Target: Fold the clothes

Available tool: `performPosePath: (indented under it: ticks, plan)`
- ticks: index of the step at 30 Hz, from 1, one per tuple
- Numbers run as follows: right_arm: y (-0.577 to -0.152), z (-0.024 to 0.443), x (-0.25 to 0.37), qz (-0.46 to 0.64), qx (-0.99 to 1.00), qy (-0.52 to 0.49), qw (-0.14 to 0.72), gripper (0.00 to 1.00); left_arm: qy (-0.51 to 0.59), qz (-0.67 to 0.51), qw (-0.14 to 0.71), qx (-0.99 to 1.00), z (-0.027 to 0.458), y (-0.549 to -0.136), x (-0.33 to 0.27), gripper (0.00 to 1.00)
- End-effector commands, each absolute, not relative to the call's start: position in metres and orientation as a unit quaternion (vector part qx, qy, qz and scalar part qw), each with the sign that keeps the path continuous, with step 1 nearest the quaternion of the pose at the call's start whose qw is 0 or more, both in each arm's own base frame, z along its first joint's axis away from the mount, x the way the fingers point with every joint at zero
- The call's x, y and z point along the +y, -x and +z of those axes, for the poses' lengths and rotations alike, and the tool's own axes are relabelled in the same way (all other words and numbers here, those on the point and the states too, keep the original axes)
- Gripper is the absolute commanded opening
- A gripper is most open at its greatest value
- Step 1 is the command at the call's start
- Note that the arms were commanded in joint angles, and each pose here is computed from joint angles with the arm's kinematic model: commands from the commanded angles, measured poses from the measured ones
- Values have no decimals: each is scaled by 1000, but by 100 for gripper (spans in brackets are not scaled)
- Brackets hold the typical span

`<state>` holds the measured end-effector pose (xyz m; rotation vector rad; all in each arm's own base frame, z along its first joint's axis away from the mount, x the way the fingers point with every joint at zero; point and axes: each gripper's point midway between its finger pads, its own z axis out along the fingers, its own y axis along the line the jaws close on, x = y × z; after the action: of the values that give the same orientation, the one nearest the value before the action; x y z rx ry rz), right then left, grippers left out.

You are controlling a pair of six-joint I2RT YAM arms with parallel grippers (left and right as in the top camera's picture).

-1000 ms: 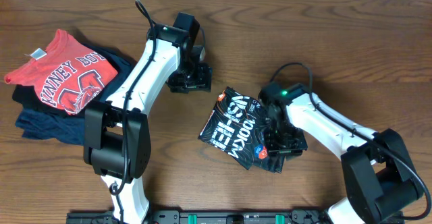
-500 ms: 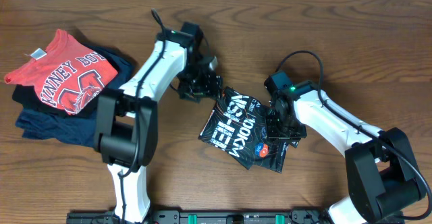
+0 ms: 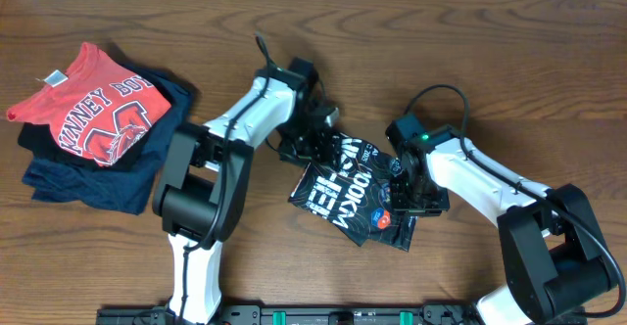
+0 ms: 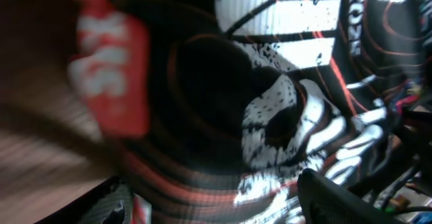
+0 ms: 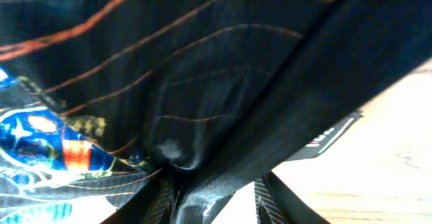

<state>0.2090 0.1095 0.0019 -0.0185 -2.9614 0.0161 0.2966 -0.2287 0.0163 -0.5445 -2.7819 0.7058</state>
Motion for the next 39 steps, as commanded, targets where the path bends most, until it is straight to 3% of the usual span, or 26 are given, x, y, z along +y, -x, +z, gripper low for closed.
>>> performPosePath:
  ticks: [1,6,8,11,13,14,21,29,39]
  plan:
    - [-207,3,105,13,-996,14,84,37,201,242,129,-941,-2,-277,-232,78]
    - [-207,3,105,13,-996,14,84,37,207,239,136,-939,-17,-263,-233,76]
    - [-207,3,105,13,-996,14,84,36,209,238,139,-938,-17,-261,-234,62]
    - [-207,3,105,13,-996,14,84,36,212,238,137,-938,-17,-261,-235,22]
    - [-207,3,105,13,-996,14,85,37,212,223,131,-943,-19,-265,-229,8]
    - [-207,3,105,14,-996,14,85,37,206,202,126,-949,-21,-270,-222,6]
    - [-213,6,99,11,-996,30,83,35,96,3,52,-994,2,-328,-142,6]
    - [-229,31,71,25,-997,54,52,36,-46,-125,-118,-984,96,-395,-44,6]
    - [-232,62,46,9,-996,82,11,37,-196,-229,-316,-900,222,-423,85,6]
